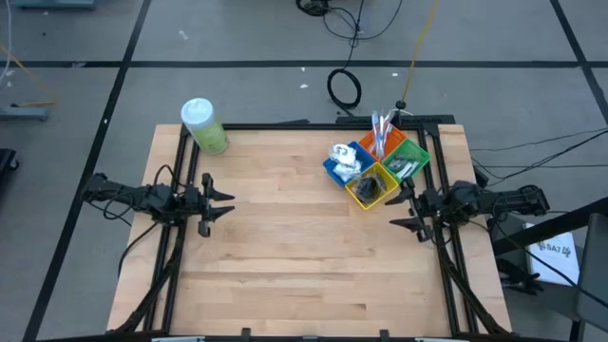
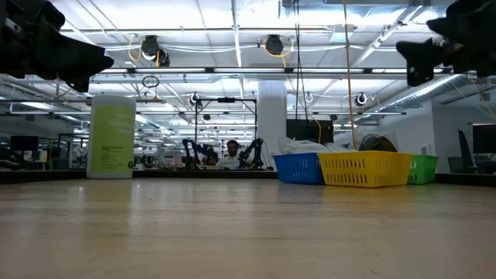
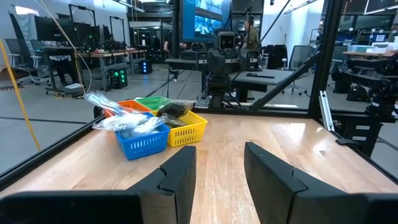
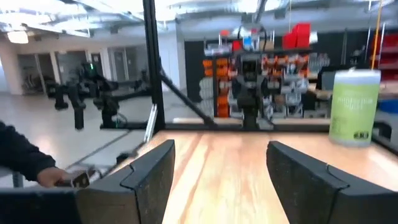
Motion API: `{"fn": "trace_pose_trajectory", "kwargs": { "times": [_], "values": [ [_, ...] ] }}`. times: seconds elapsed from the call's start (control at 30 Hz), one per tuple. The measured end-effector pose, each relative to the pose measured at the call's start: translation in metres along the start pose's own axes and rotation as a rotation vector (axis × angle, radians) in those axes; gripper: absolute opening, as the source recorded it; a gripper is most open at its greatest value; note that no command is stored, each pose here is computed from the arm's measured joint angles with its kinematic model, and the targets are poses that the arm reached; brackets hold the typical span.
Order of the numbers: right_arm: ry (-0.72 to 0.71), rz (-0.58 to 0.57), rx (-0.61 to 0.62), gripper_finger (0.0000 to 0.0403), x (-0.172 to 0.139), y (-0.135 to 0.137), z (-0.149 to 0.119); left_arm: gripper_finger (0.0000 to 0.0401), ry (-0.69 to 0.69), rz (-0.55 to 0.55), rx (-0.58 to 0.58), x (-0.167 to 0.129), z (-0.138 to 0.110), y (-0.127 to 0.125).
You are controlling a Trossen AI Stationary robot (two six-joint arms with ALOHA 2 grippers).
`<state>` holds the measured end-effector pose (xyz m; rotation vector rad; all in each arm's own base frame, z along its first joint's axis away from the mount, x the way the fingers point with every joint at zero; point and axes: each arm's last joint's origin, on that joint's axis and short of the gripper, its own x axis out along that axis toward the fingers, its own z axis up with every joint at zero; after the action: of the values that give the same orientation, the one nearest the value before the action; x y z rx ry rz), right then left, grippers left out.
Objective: Pick & Place Travel size toiletries
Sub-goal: Return to Home Position
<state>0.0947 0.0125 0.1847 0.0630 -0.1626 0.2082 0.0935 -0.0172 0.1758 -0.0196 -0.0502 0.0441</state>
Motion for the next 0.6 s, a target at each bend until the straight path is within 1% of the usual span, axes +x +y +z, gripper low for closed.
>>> {"fn": "trace_pose_trajectory", "kwargs": {
  "times": [0.13, 0.23, 0.33, 0.53, 0.6],
  "values": [
    [0.121, -0.010, 0.014, 0.0243, -0.001, -0.001, -0.012, 0.0133, -0.001, 0.000, -0.001, 0.000, 0.000, 0.000],
    [0.164, -0.014, 0.019, 0.0242, -0.001, -0.001, -0.016, 0.0133, -0.001, 0.000, -0.001, 0.000, 0.000, 0.000],
    [0.162, -0.013, 0.019, 0.0242, -0.001, -0.001, -0.016, 0.0133, -0.001, 0.000, -0.001, 0.000, 0.000, 0.000],
    [0.085, -0.004, 0.011, 0.0242, 0.000, 0.000, -0.008, 0.0133, -0.001, 0.000, -0.001, 0.000, 0.000, 0.000],
    [0.082, -0.003, 0.011, 0.0243, 0.000, 0.000, -0.008, 0.0133, -0.002, 0.000, -0.001, 0.000, 0.000, 0.000]
  ]
}}
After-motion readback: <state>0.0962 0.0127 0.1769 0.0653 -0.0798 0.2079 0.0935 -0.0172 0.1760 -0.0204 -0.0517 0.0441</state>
